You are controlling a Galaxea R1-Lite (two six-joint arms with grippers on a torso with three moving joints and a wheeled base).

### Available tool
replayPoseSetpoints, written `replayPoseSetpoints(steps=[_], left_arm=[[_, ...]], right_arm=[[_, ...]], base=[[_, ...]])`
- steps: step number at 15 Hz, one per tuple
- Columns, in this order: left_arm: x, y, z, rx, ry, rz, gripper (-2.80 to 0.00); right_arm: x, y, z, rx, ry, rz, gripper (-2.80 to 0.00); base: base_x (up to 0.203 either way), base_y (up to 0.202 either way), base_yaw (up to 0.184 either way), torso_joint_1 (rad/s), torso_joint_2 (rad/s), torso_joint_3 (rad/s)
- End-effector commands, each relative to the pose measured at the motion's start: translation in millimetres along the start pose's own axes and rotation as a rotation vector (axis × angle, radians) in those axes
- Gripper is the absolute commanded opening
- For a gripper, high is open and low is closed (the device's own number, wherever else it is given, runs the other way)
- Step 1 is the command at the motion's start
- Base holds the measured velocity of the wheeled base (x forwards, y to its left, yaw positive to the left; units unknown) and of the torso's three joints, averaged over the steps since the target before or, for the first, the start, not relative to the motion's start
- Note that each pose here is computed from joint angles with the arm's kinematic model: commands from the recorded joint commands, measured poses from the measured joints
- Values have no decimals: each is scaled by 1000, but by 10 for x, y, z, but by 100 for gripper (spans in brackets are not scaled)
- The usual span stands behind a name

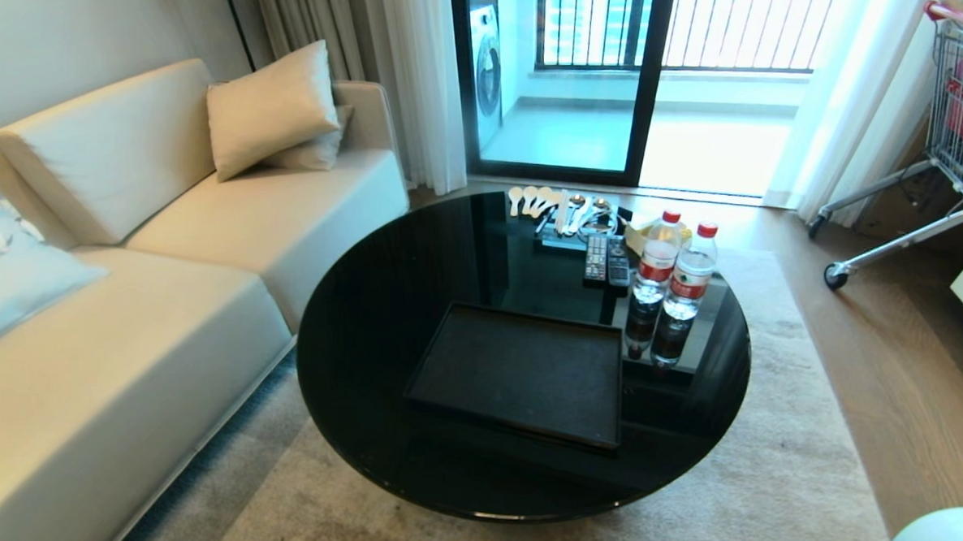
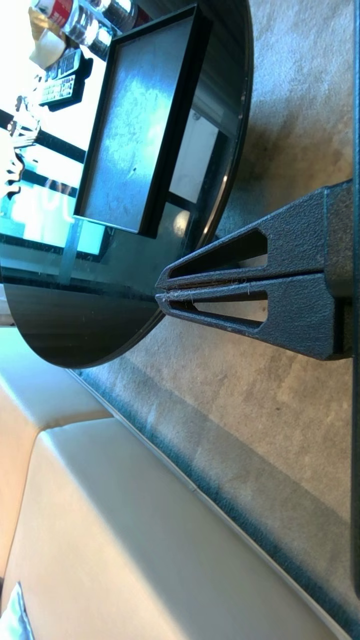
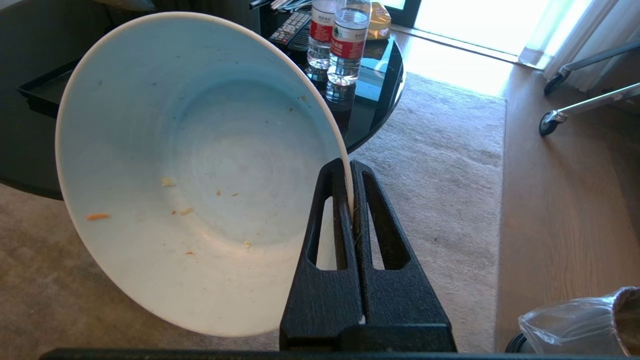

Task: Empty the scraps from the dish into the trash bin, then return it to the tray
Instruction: Put the bowl back to the table

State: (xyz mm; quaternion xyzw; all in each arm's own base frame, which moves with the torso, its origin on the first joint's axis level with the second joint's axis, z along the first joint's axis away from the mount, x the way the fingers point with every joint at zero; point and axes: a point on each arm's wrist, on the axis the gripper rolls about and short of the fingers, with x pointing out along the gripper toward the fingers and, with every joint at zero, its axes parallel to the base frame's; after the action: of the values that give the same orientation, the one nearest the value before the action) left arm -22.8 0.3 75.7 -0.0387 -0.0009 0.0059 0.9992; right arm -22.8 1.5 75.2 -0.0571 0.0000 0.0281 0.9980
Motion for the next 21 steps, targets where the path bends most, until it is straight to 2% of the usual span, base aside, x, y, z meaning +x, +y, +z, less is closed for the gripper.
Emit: replayPoseSetpoints(steps=[1,6,8,11,16,18,21], left_arm=[[0,0,0,-1,0,0,-280],[0,0,1,-1,-1,0,-280],[0,0,0,-1,0,0,-280],[0,0,1,-1,-2,0,-280],[0,0,0,-1,0,0,-280],[0,0,1,-1,-2,0,-280],[0,0,1,-1,-1,0,-280]], right_arm=[[0,0,0,-1,0,1,-280],[-7,-5,47,-23,4,5,-280],[14,-24,256,-23,34,33,-280],[201,-81,728,-23,109,82,-280],[1011,-203,1476,-107,253,148,-280],[1452,-198,1628,-123,313,199,-280],[2138,-72,1757,-120,385,278,-280]], base=[[0,0,0,0,0,0],[0,0,0,0,0,0],[0,0,0,0,0,0],[0,0,0,0,0,0],[0,0,0,0,0,0],[0,0,0,0,0,0],[0,0,0,0,0,0]])
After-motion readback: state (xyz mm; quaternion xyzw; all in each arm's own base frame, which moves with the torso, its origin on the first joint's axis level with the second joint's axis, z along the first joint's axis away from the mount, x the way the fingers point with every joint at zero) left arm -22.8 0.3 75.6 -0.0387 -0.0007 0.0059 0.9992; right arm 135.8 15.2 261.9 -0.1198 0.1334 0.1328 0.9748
